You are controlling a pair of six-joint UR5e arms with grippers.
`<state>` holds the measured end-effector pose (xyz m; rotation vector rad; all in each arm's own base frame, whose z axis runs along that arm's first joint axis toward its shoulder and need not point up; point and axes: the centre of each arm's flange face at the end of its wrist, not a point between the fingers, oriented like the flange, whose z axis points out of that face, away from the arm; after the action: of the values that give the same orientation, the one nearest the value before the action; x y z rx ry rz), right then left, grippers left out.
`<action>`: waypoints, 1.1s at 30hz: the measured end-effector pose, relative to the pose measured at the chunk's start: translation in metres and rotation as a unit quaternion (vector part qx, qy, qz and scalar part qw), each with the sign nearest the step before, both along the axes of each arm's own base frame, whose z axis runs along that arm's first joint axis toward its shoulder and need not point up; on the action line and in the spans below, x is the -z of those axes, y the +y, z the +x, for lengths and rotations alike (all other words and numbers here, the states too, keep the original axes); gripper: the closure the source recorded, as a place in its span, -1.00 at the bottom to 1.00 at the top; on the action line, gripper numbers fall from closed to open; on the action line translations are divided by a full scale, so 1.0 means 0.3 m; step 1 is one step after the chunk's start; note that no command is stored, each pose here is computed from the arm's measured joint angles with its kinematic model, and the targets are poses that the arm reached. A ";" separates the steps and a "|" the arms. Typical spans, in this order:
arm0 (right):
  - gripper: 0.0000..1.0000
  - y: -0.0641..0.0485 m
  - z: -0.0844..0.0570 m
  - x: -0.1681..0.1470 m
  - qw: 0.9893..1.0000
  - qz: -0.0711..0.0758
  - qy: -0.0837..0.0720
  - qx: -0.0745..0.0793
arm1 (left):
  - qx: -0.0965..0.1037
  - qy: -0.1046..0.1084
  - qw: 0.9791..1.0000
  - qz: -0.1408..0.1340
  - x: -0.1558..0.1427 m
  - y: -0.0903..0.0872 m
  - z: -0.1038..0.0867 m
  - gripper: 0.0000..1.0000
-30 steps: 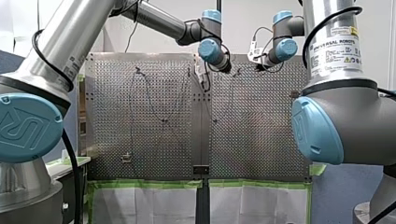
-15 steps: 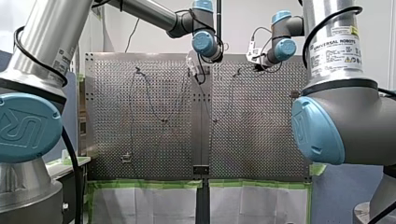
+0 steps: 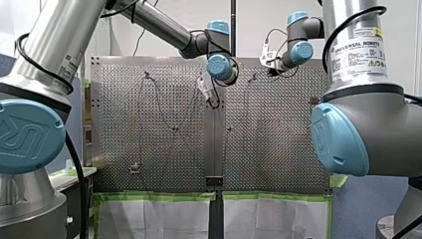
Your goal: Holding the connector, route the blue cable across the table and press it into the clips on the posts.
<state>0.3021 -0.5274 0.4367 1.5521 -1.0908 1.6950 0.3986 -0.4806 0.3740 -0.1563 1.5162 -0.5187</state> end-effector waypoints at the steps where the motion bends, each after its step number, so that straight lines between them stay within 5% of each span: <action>1: 1.00 0.002 0.003 0.000 1.000 0.000 0.000 -0.001 | -0.005 0.003 1.000 0.007 0.034 0.001 0.003 -1.00; 13: 1.00 0.000 -0.002 0.002 1.000 0.001 0.000 0.005 | -0.049 0.031 0.997 0.055 0.325 0.030 0.006 -1.00; 33: 1.00 -0.008 -0.023 0.014 1.000 0.004 0.002 0.016 | -0.053 0.032 0.996 0.060 0.518 0.105 -0.071 -1.00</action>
<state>0.2952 -0.5299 0.4324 1.5349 -1.1169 1.6680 0.3773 -0.4492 0.2186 -0.1610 1.5886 -0.3389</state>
